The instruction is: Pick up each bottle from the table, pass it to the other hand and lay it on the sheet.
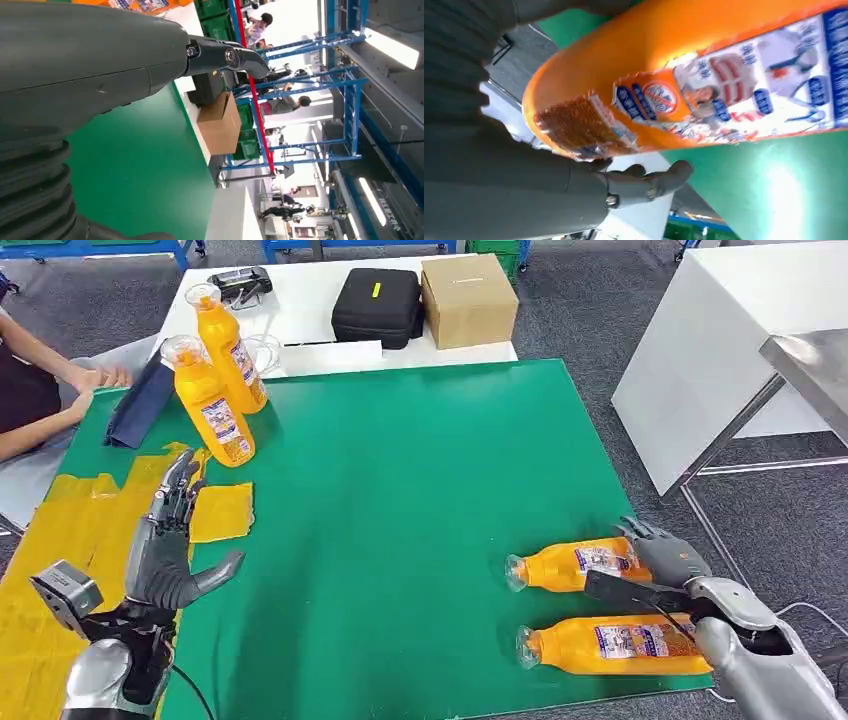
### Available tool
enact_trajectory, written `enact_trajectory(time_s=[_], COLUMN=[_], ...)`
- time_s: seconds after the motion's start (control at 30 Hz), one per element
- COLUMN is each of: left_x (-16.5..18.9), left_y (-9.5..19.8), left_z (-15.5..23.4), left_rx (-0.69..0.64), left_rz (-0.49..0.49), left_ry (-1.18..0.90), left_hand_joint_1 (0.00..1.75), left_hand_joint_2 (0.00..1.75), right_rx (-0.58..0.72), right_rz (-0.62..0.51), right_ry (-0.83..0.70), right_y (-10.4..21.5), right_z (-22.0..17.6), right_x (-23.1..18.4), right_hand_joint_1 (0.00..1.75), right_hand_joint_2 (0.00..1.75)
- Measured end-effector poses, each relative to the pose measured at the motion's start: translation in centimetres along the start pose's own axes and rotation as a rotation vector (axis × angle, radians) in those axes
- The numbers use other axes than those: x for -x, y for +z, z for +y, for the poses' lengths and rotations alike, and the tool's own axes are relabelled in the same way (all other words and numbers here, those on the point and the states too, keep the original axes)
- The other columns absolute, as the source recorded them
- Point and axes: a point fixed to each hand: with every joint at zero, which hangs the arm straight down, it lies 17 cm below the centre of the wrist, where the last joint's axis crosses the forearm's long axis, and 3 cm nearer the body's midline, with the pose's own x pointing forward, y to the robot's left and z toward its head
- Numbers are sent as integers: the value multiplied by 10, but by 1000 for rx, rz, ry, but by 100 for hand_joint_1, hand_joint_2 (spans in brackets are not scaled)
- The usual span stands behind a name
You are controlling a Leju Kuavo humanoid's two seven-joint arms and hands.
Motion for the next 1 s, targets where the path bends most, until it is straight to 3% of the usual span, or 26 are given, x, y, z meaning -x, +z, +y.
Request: enact_trajectory(time_s=[0.43, 0.83, 1.0], left_x=[-1, -1, -1], left_y=[-1, 0, 1], left_z=[-2, -4, -5], left_rx=[-9, -13, -12], left_rz=[-7, -6, 1], left_ry=[32, 49, 49], left_hand_joint_1=[0, 0, 0], left_hand_joint_2=[175, 175, 175], right_rx=[1, 61, 157], right_rz=[13, -9, -9], right_ry=[7, -18, -16], right_y=[-13, -30, -36], right_z=[-10, -19, -31], right_x=[3, -23, -40], right_hand_joint_1=[175, 175, 175], right_hand_joint_2=[175, 175, 175])
